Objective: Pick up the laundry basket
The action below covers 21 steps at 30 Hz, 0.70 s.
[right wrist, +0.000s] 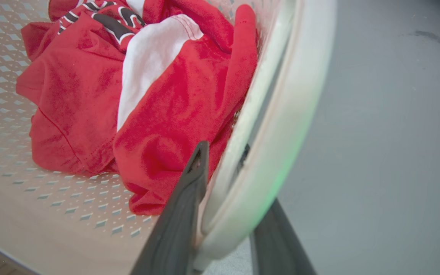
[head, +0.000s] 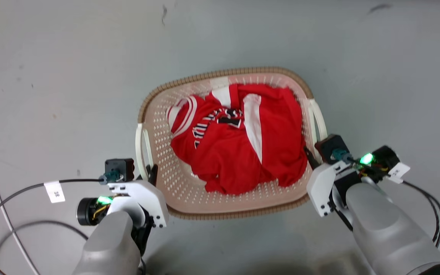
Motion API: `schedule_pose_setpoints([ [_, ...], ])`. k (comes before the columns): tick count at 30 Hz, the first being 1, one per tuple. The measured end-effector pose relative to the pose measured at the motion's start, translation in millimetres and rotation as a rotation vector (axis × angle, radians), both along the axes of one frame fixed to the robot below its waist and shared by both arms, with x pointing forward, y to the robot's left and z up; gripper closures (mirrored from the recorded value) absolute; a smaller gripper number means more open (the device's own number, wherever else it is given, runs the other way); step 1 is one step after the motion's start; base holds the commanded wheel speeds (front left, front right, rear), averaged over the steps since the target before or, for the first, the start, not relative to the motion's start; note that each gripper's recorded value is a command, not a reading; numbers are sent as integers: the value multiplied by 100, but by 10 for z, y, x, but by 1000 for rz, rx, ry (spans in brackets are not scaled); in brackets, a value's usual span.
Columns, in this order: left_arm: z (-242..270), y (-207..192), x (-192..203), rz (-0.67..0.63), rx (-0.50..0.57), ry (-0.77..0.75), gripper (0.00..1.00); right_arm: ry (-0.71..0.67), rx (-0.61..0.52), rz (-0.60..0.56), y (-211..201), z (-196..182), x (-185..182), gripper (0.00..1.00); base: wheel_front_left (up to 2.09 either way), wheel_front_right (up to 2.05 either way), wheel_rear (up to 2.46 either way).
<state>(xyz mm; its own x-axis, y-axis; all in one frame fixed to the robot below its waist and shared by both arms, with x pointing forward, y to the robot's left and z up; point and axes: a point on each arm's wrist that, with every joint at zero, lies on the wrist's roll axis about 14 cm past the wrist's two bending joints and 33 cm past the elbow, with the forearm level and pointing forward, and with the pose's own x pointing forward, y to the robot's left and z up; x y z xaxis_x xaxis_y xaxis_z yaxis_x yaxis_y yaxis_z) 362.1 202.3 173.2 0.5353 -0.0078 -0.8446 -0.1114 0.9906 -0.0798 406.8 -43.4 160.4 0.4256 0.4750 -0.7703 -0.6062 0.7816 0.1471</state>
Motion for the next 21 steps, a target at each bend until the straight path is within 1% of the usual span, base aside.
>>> schedule_pose_setpoints([
  [11, 467, -169, 6, -66, -23, -69, 100, -50, -33, -45, -167, 543, -92, 100, 0, 0, 0],
  [17, 682, -255, -47, -96, -39, -65, 100, -26, -60, -69, -259, 765, -312, 100, 0, 0, 0],
  [21, 823, -303, -67, -113, -49, -64, 100, -32, -76, -85, -309, 941, -366, 100, 0, 0, 0],
])
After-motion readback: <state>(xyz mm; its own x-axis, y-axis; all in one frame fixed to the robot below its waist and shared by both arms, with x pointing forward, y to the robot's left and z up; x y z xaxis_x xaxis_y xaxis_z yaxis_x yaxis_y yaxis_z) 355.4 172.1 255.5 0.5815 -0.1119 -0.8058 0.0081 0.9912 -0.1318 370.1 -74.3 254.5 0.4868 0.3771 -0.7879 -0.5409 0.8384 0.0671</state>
